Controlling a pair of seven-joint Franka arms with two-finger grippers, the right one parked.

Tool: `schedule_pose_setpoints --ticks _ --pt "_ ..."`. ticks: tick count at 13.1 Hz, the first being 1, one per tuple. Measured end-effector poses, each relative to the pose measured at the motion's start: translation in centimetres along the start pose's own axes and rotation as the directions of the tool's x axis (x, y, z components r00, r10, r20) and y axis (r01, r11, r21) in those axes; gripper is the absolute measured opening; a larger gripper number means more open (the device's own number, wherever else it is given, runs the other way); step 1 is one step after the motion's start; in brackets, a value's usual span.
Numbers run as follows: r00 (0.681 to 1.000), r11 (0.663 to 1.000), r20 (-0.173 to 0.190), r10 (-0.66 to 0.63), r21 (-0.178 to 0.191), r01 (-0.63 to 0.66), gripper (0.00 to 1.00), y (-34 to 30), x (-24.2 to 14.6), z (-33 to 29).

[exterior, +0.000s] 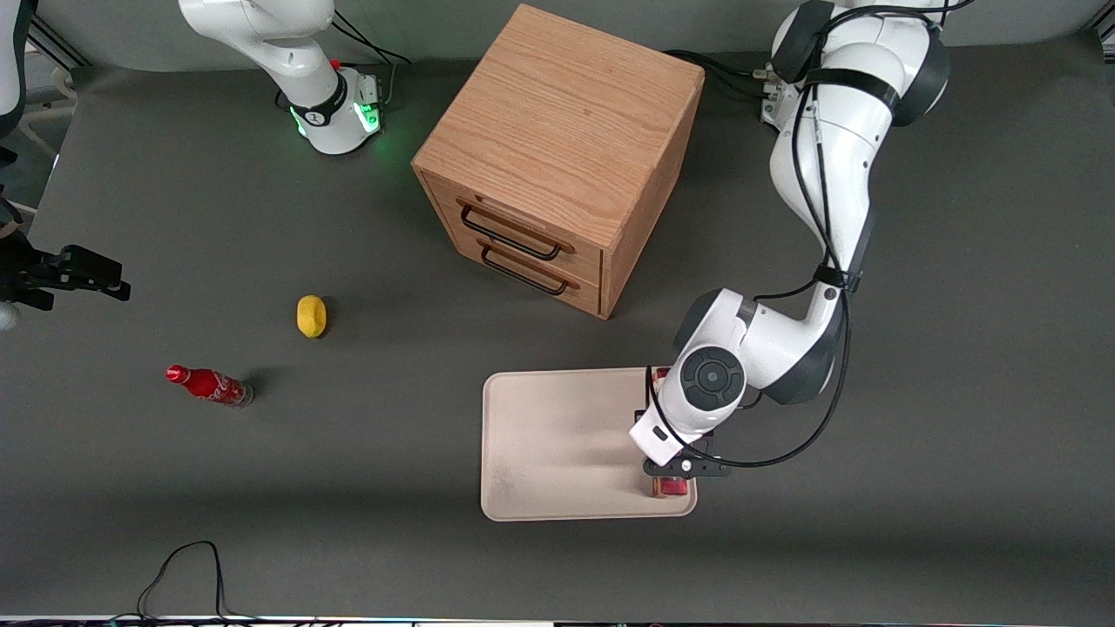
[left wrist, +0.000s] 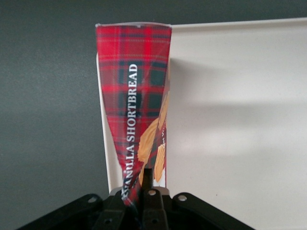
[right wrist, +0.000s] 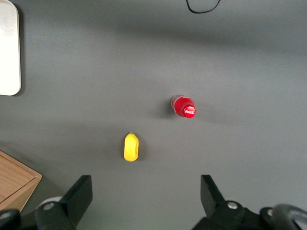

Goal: Place red cookie box on tray

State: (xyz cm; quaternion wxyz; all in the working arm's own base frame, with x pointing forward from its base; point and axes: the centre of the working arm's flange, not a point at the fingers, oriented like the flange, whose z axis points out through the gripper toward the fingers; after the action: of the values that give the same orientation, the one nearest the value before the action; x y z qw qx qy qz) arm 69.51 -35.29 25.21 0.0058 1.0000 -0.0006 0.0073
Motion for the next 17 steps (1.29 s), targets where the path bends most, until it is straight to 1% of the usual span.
schedule_pose_setpoints --ticks 4,5,6,7,8,10,11,12,13,14,16,17 --pt "1.0 1.0 0.0 -0.002 0.007 0.002 0.04 0.0 0.0 0.7" --pt "1.0 1.0 -0.001 0.001 0.014 -0.001 0.04 -0.1 0.0 0.8" --pt "1.0 1.0 -0.006 0.01 0.029 -0.01 0.11 -0.2 0.0 1.0" --pt "1.0 0.999 -0.01 0.016 0.041 -0.016 0.22 -0.2 0.0 1.1" --pt "1.0 0.999 -0.011 0.018 0.044 -0.018 0.35 -0.2 -0.1 1.1" --pt "1.0 0.999 -0.014 0.02 0.045 -0.019 0.57 -0.2 0.0 1.0" --pt "1.0 0.999 -0.012 0.02 0.047 -0.02 0.67 -0.2 -0.1 0.8" --pt "1.0 0.998 -0.004 0.018 0.054 -0.018 0.81 -0.3 -0.1 0.3" --pt "1.0 0.998 0.009 0.013 0.063 -0.014 0.93 -0.4 -0.2 -0.7" --pt "1.0 0.997 0.025 0.006 0.076 -0.008 1.0 -0.7 -0.4 -2.4" --pt "0.998 0.995 0.055 -0.008 0.104 0.002 1.0 -1.4 -1.0 -8.0" --pt "0.998 0.994 0.066 -0.016 0.11 0.008 1.0 -1.8 -1.6 -11.5"
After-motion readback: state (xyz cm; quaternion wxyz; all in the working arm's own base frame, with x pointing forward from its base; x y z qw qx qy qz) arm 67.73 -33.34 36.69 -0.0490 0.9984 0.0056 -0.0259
